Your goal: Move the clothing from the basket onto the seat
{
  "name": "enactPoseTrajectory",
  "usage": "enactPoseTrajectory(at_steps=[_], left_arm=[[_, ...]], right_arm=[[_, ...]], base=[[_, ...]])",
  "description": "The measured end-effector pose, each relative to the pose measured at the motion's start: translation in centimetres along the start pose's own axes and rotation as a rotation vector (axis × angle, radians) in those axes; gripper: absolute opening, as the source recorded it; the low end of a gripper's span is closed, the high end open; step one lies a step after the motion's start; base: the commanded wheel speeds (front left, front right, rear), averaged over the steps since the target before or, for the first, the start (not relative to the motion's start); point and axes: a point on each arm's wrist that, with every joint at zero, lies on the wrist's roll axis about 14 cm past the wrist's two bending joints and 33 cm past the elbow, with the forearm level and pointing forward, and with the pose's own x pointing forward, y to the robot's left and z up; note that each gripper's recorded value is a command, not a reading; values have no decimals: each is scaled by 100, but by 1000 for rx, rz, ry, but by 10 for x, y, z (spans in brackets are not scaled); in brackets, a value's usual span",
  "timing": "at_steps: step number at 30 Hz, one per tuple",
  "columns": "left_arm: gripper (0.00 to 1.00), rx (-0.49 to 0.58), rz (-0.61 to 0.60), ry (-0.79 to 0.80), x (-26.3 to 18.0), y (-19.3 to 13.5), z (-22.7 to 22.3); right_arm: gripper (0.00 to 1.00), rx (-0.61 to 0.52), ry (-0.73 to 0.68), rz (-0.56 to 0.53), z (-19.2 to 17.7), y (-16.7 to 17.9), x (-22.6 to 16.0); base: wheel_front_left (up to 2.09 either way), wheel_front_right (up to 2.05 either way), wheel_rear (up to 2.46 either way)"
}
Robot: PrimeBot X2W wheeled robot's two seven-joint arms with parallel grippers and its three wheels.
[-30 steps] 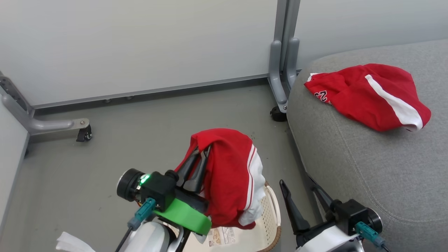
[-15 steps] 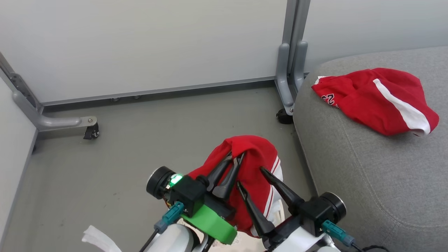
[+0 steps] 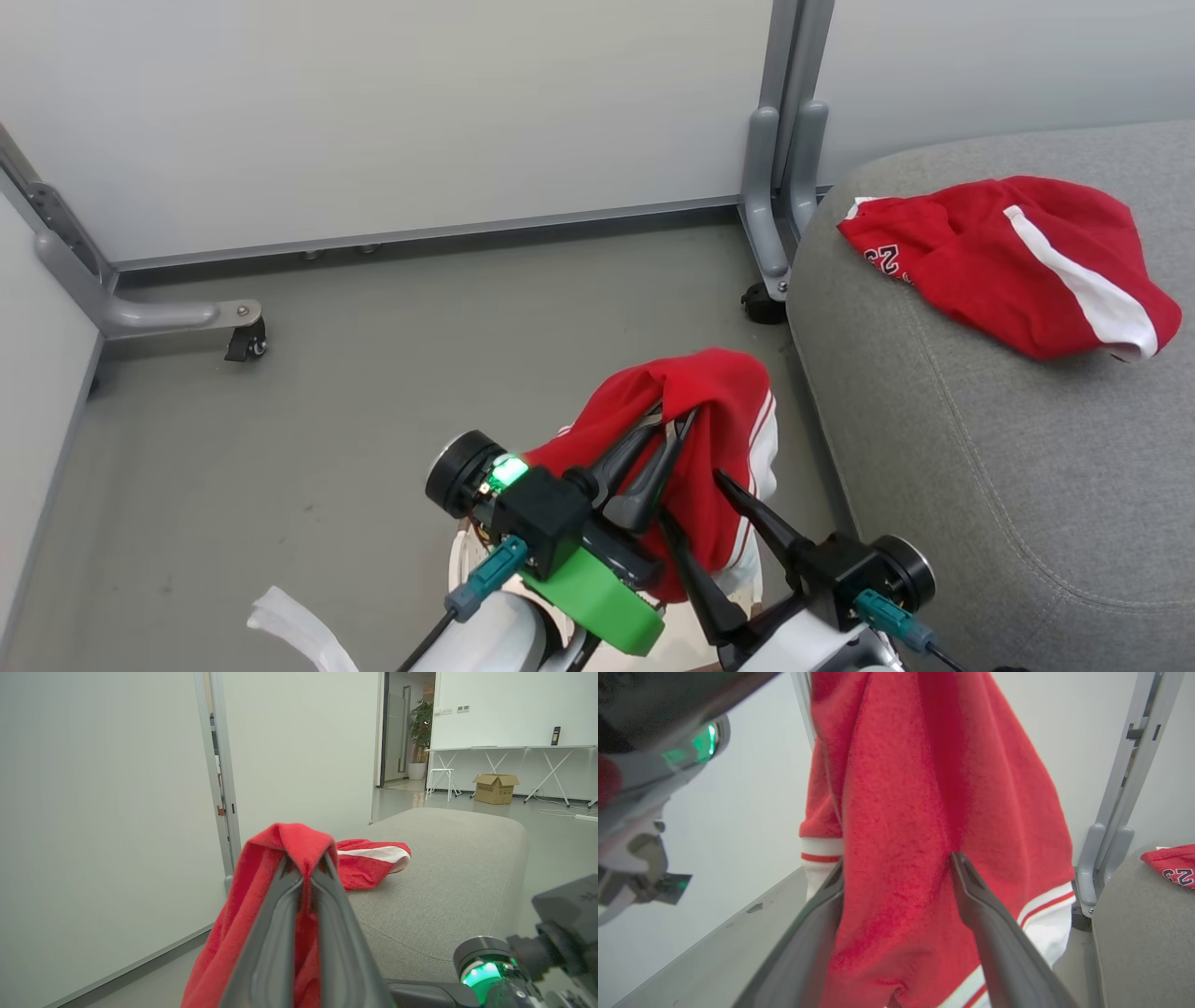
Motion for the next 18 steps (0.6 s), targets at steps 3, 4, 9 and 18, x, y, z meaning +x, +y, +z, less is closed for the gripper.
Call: enactPoseTrajectory(at_steps=[3,4,9,18], left_arm=[[0,-4,-4,-7,2,-1,2],[0,-4,-6,-8,3,-1,2],[0,-7,-4,-5,4,0,1],[0,1,24,26,1,11,-9]], right_arm=[[1,5,33,-21,-10,-6,-3],[0,6,45,-28,-14,-8,-4],[0,17,69,-51,-22,-15,-7],[0,27,79,-62,-26,-19,-7]], base=[[0,0,0],[0,0,0],[0,0,0],[0,0,0]])
